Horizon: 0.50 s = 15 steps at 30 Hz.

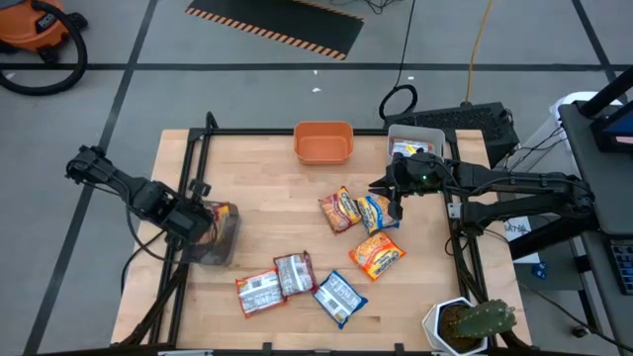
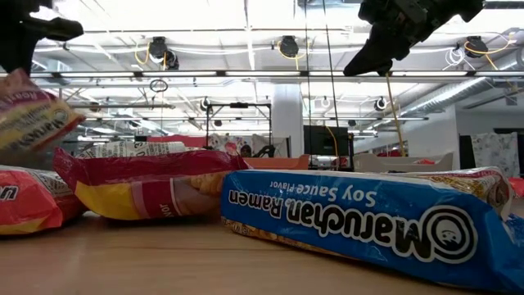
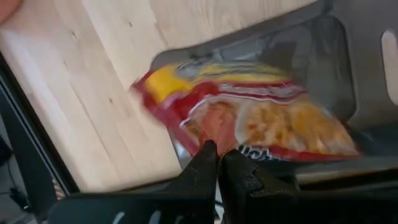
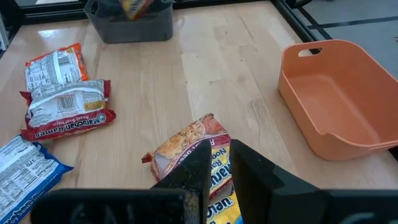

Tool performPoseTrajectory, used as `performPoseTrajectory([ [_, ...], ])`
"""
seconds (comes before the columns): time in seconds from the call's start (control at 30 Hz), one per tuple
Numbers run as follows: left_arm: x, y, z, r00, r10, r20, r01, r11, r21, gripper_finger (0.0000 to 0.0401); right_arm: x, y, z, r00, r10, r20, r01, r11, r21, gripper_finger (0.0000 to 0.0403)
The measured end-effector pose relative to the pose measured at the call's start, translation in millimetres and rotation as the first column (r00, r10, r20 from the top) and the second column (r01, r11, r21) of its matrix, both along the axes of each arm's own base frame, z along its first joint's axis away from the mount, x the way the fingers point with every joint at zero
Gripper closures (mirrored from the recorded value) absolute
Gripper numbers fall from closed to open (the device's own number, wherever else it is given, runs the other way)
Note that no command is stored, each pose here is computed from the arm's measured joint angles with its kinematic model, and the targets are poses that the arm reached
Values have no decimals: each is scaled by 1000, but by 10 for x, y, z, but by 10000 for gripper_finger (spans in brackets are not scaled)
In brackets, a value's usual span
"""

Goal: Sort Maruchan noodles
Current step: Put the middle red noodle pack into the black bin

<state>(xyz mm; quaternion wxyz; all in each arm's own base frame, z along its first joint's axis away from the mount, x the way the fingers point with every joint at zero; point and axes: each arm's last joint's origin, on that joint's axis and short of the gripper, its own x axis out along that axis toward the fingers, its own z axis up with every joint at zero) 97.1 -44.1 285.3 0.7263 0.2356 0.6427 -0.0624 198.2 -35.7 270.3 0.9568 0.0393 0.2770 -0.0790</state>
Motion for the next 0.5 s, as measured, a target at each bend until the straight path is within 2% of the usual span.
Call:
performPoseTrajectory([
  [0.5, 225, -127, -157, 991, 15, -134, -7, 998, 64, 382, 70, -11, -82, 999, 0, -42, 0, 1000, 14, 348],
])
